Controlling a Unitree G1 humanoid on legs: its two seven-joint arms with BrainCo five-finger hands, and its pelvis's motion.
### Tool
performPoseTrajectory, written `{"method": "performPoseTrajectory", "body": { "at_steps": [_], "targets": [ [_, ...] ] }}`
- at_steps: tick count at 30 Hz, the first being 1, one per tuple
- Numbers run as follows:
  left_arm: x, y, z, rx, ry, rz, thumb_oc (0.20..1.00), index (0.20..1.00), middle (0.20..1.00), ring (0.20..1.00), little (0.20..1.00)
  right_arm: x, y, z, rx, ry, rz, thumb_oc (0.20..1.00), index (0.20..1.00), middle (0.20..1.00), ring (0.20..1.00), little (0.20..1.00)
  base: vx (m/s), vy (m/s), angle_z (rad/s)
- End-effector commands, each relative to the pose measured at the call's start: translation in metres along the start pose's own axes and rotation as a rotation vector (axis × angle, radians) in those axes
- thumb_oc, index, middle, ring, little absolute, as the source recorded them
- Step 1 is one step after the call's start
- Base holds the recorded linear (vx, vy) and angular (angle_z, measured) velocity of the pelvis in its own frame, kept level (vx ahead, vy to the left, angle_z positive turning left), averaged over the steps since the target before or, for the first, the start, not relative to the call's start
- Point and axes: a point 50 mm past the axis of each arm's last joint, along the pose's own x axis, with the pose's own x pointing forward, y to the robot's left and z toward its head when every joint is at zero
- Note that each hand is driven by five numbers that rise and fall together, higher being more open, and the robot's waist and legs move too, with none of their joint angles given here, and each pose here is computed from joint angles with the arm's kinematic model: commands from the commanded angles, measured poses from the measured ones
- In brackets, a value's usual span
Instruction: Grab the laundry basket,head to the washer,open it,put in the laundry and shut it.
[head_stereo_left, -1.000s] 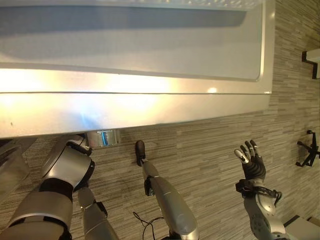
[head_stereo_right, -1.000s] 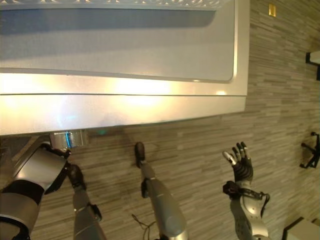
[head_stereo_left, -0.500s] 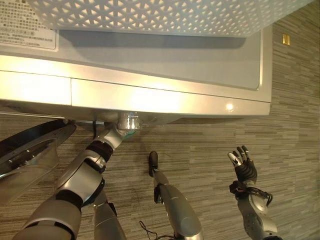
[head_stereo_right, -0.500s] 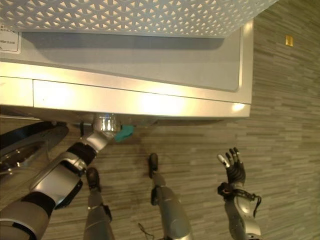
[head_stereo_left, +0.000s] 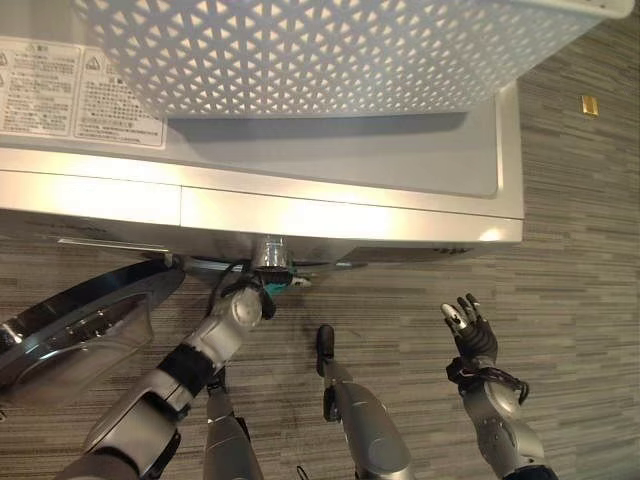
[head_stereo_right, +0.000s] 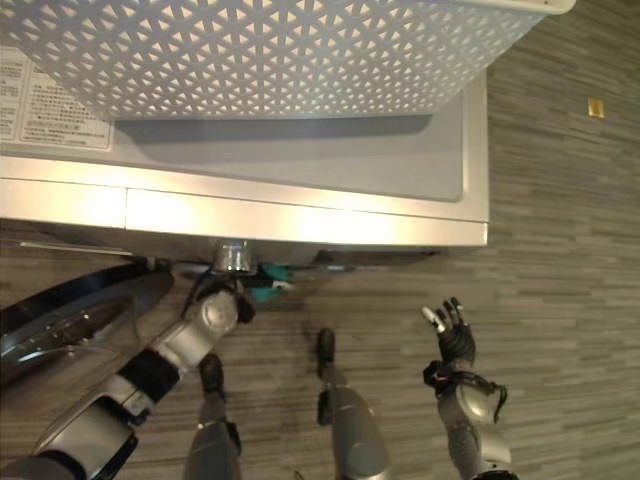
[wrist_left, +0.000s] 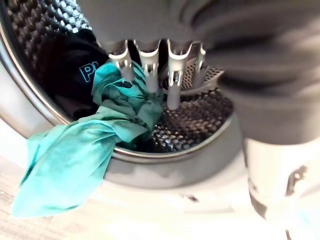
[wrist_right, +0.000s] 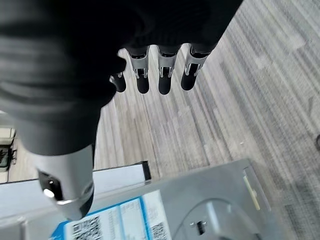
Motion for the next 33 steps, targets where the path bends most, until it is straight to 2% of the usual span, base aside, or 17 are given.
{"method": "performPoseTrajectory", "body": {
  "at_steps": [1,4,8,16,19,22,26,33],
  "targets": [
    [-0.022,0.015,-0.002,-0.020,-0.072,-0.007,1.000,1.000,1.000,1.000,1.000,-0.012,-0.061,-0.005,-0.098,0.071,-0.117,1.000,1.000,1.000,1.000,1.000,0.16,0.101,0.09],
    [-0.038,0.011,-0.012,-0.025,-0.045,-0.070,1.000,1.000,1.000,1.000,1.000,-0.013,-0.070,-0.027,-0.066,0.169,-0.133,1.000,1.000,1.000,1.000,1.000,0.06,0.052,0.11],
    [-0.079,0.007,-0.049,0.001,0.086,-0.174,1.000,1.000,1.000,1.000,1.000,-0.021,-0.078,-0.058,-0.130,0.317,-0.159,1.000,1.000,1.000,1.000,1.000,0.10,0.071,0.05],
    [-0.099,0.016,-0.057,-0.075,0.116,-0.097,1.000,1.000,1.000,1.000,1.000,-0.031,-0.056,-0.099,-0.199,0.499,-0.036,1.000,1.000,1.000,1.000,1.000,0.05,0.039,0.07],
    [-0.093,0.026,-0.046,-0.068,0.059,-0.049,1.000,1.000,1.000,1.000,1.000,-0.022,-0.040,-0.107,-0.229,0.530,-0.014,1.000,1.000,1.000,1.000,1.000,-0.11,0.040,0.08],
    [-0.067,0.038,-0.011,-0.062,-0.102,0.013,1.000,1.000,1.000,1.000,1.000,0.010,0.002,-0.099,-0.261,0.505,0.035,1.000,1.000,1.000,1.000,1.000,-0.38,0.045,0.33],
    [-0.033,0.042,0.034,-0.057,-0.279,0.031,1.000,1.000,1.000,1.000,1.000,0.035,0.033,-0.081,-0.332,0.459,0.076,1.000,1.000,1.000,1.000,1.000,-0.12,0.024,0.40],
    [-0.015,0.042,0.068,-0.098,-0.399,0.034,1.000,1.000,1.000,1.000,1.000,0.069,0.052,-0.036,-0.348,0.350,0.045,1.000,1.000,1.000,1.000,1.000,-0.08,0.040,0.11]
  ]
}}
